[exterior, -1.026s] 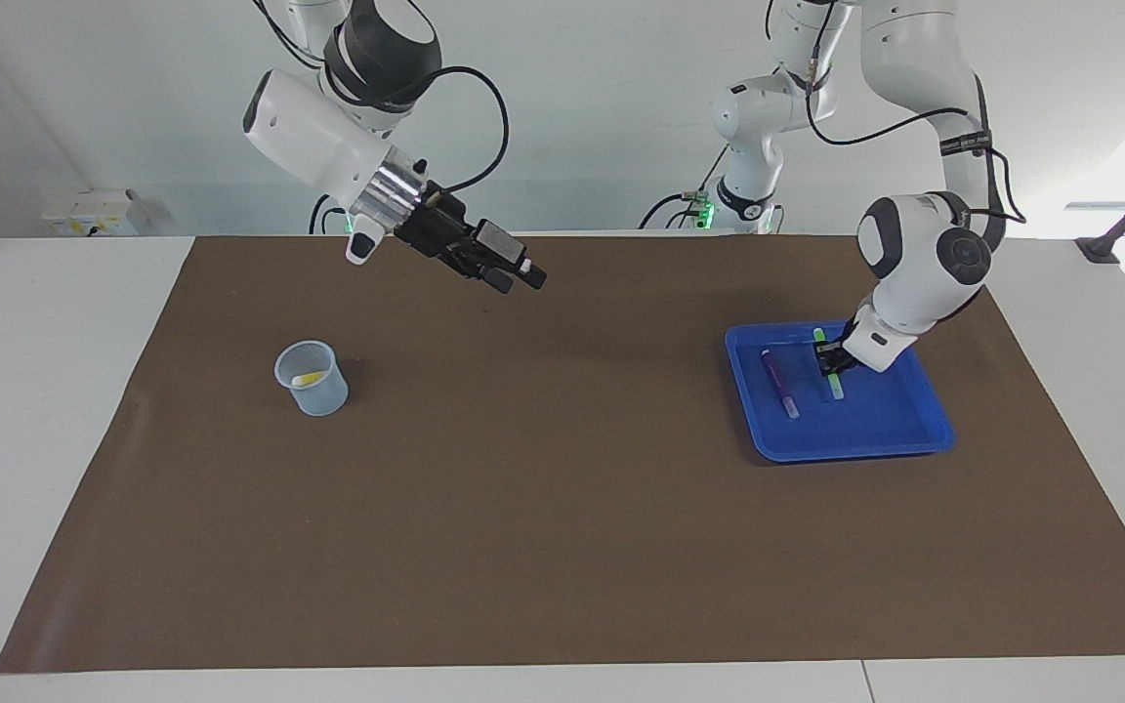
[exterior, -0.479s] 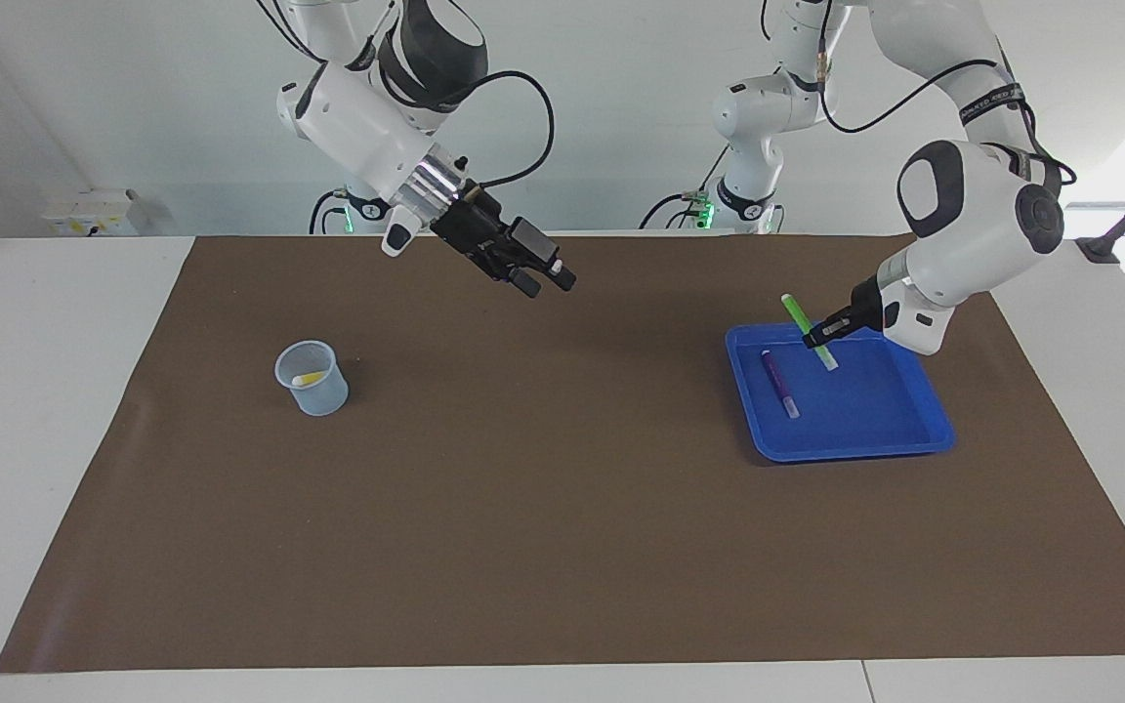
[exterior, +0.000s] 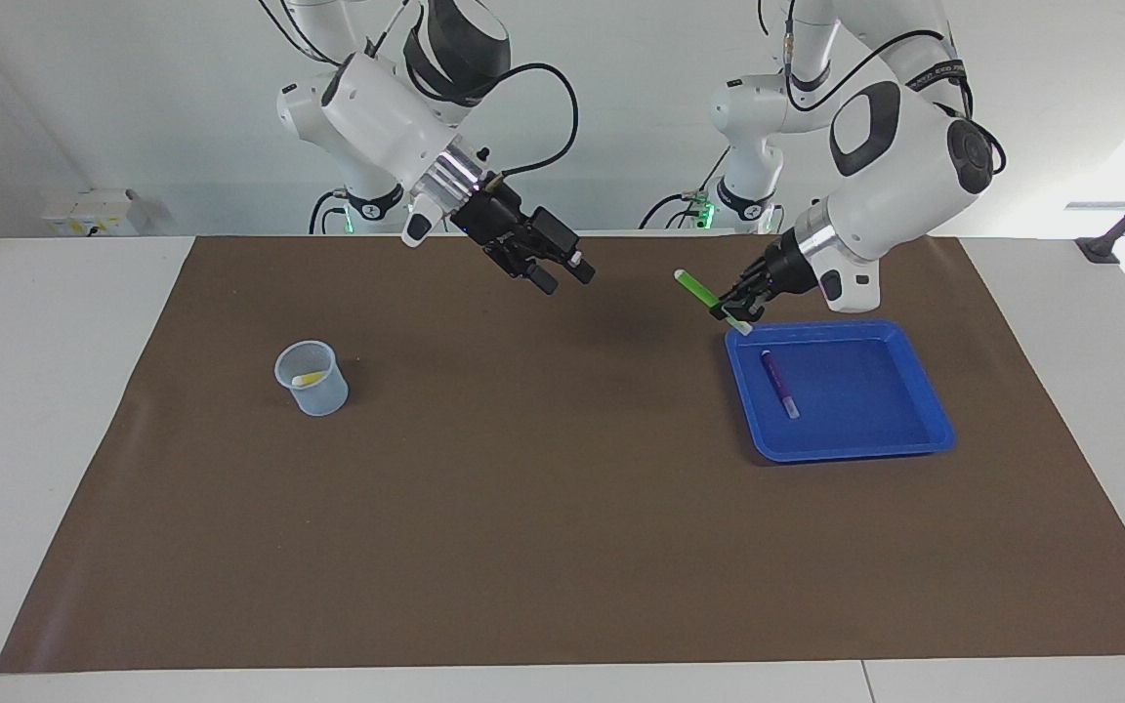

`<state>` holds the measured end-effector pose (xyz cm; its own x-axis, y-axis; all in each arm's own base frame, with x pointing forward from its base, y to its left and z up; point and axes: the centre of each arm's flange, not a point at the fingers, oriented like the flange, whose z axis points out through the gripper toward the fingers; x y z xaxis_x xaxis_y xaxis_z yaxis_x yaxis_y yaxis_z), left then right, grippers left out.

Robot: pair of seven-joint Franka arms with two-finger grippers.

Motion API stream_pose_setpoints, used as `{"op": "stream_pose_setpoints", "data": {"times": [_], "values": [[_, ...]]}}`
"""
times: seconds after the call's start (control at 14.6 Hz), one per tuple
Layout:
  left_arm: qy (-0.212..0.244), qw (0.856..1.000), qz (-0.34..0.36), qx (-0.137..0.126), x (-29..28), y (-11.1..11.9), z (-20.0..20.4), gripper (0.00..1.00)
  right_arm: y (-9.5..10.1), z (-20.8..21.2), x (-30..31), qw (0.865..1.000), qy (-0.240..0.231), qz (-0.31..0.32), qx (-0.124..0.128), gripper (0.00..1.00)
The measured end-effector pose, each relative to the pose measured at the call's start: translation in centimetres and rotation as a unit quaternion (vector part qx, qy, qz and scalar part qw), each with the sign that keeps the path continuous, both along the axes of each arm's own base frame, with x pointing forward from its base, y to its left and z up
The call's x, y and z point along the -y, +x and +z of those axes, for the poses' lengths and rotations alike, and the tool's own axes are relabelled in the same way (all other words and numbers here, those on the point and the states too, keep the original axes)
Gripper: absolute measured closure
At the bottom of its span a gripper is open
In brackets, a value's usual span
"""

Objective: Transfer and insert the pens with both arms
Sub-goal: 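Lift the green pen with the left gripper toward the right gripper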

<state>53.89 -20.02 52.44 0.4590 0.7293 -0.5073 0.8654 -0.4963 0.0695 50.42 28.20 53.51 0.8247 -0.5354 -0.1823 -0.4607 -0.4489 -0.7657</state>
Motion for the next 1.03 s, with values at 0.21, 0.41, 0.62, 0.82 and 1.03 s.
{"op": "stream_pose_setpoints", "data": {"times": [0.21,0.41,0.62,0.82,1.03], "values": [[-0.027,0.996,0.077,-0.03,2.2,-0.4,1.3,0.83,-0.7,-0.1,-1.4,1.0,-0.002,-0.006,0.017,0.0],[-0.045,0.989,0.13,-0.047,3.9,-0.5,2.0,0.83,-1.4,-0.5,-3.0,1.0,-0.004,-0.004,0.028,0.0],[-0.05,0.985,0.157,-0.056,5.6,-0.9,2.2,0.83,-2.0,-0.8,-4.4,0.999,-0.006,0.003,0.033,0.0],[-0.051,0.983,0.166,-0.055,6.4,-1.1,2.1,0.83,-2.5,-0.7,-5.1,0.999,-0.014,0.022,0.048,0.0],[-0.052,0.983,0.169,-0.056,6.4,-1.1,2.0,0.83,-2.2,0.2,-5.5,0.996,-0.036,0.052,0.067,0.01]]}}
